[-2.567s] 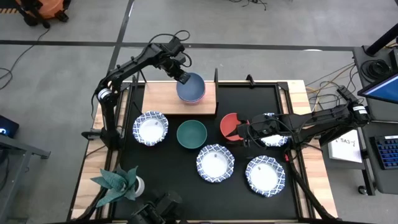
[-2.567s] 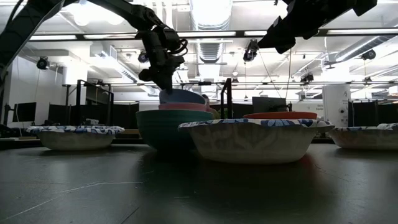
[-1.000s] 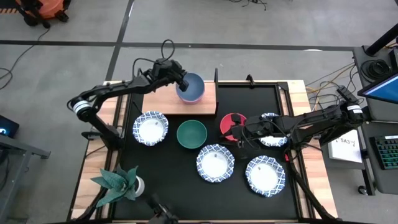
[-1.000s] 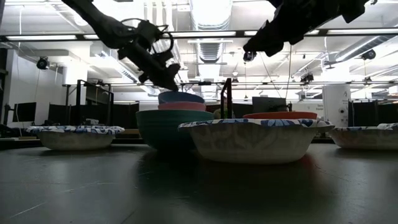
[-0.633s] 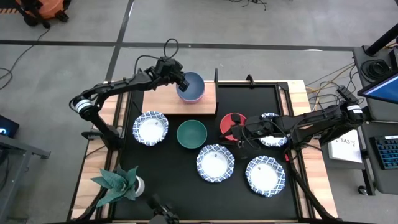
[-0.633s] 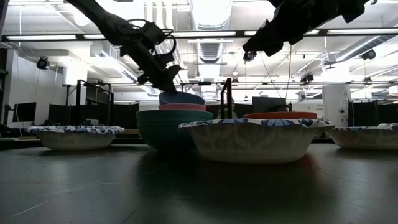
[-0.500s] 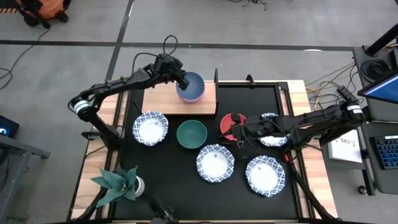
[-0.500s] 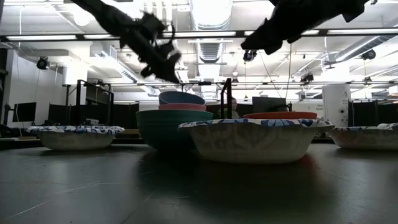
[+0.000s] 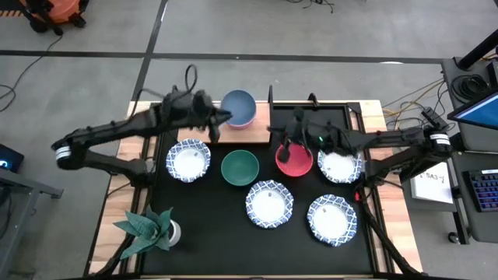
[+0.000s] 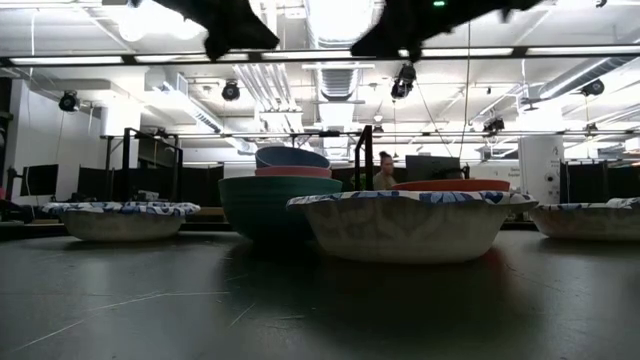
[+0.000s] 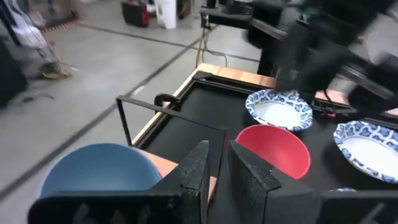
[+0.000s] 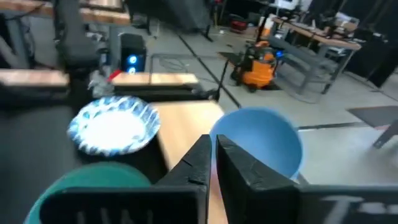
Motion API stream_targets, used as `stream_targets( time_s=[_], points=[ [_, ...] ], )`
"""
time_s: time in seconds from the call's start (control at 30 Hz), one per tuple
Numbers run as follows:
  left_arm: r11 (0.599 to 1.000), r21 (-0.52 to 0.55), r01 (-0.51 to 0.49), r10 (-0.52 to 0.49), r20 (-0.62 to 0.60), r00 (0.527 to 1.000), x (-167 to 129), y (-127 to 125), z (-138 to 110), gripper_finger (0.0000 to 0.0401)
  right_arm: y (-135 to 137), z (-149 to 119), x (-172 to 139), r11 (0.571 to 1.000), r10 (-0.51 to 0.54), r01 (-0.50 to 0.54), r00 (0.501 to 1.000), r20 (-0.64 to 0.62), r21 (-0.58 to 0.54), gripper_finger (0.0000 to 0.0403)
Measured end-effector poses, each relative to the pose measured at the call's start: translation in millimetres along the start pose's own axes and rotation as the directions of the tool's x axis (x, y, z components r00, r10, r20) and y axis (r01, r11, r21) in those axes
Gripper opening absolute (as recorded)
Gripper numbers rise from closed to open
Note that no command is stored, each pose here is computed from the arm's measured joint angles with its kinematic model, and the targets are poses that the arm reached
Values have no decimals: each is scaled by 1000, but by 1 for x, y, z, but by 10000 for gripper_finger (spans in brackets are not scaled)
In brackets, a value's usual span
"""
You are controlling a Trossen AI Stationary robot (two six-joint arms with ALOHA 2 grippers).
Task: Place and stack bowls onto a shelf
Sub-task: Stack the blue bowl on top of the pink bowl
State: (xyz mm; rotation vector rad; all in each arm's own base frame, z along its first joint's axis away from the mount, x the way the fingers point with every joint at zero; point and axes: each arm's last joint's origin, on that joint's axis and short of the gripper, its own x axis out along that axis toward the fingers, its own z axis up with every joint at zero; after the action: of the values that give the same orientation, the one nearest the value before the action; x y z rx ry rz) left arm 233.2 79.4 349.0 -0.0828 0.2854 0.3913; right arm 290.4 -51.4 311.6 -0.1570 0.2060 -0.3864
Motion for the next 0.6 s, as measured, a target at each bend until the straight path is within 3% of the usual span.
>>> stream_targets(
  time_s=[0.13,0.3,0.47,0.6],
  points=[
    [998,27,-61,60,38,997,-25,-16,-14,40,-25,16,43,997,-81,81,997,-6,12,10],
    [999,-2,-33,33,119,992,-51,-23,-33,40,-57,24,103,985,-168,169,985,-25,30,9],
    [999,-32,-11,18,209,978,-67,-19,-51,40,-82,17,149,973,-226,228,973,-54,39,9],
    [999,-42,-6,16,245,969,-77,-15,-62,40,-92,5,177,972,-207,216,973,-98,88,9]
  ],
)
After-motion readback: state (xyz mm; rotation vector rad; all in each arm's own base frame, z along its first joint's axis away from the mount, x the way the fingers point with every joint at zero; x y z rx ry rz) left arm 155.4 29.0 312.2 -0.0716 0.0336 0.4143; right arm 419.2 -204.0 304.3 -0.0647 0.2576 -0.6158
